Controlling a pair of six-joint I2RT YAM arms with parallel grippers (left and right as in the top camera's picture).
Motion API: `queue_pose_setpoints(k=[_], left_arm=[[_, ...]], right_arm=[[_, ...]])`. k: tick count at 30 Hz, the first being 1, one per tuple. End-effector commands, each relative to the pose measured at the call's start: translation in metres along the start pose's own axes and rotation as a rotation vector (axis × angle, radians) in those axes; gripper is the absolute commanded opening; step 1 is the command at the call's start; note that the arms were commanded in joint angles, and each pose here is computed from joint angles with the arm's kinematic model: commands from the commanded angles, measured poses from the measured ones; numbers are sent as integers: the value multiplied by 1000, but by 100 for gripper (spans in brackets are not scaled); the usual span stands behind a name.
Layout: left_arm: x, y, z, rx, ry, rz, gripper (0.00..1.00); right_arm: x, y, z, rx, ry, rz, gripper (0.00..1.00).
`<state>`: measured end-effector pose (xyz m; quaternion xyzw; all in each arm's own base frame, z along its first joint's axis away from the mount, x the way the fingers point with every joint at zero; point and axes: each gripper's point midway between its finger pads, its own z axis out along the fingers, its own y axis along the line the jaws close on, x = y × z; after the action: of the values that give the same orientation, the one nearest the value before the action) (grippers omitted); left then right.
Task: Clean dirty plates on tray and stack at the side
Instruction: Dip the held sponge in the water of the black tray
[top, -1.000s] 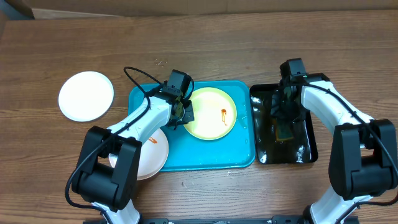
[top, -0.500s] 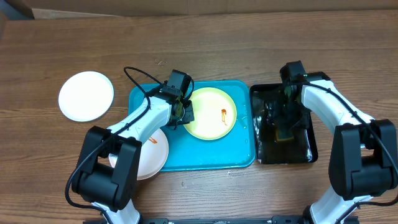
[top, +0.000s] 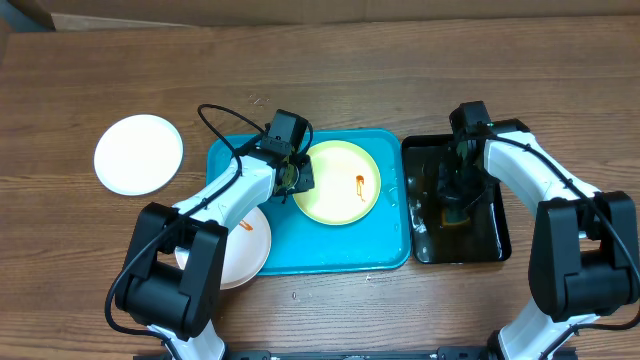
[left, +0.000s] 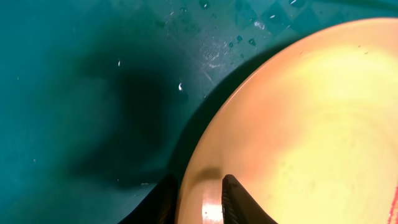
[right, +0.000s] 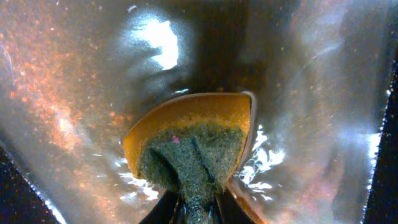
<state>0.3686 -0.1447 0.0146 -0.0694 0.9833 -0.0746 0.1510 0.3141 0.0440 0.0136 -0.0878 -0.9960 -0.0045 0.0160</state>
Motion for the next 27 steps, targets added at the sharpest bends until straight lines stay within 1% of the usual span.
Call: queue_pose_setpoints(k=[1,4,7,8,9,10,12,15,19,21,22,23,24,27], left_arm=[[-2,1,-1,-7,-15,18,21],[1,2,-1,-12,-4,18,17],[2,3,-1,-15,2,18,17],[2,3,-1,-16,2,19,20],[3,3,-1,-16,4,18,25],[3,3,-1,-17,4,19,26],[3,3,-1,-17,4,18,27],[3,3,-1,-17,4,18,27],[3,3,-1,-17,4,19,29],[3,3,-1,-17,4,19,30],[3,3,-1,-16,4,19,30],[3,3,-1,-16,3,19,28],[2,3,-1,-15,1,19,25],[1,2,-1,-12,-4,19,24]], right_arm=[[0,-1,1,0,-2,4,13],[0,0,1,0,-3,4,13],[-2,0,1,-2,-11,4,13],[-3,0,1,-4,-15,4,15],[-4,1,1,-5,-19,4,24],[-5,1,1,-6,-22,4,34],[-5,2,1,-13,-22,4,44],[-4,3,1,-17,-20,4,46],[-4,3,1,-16,-18,4,46],[-4,3,1,-16,-17,4,44],[-3,3,1,-16,-15,4,33],[-3,3,1,-15,-14,4,13],[-3,2,1,-14,-13,3,4],[-5,2,0,-12,-20,-1,4]])
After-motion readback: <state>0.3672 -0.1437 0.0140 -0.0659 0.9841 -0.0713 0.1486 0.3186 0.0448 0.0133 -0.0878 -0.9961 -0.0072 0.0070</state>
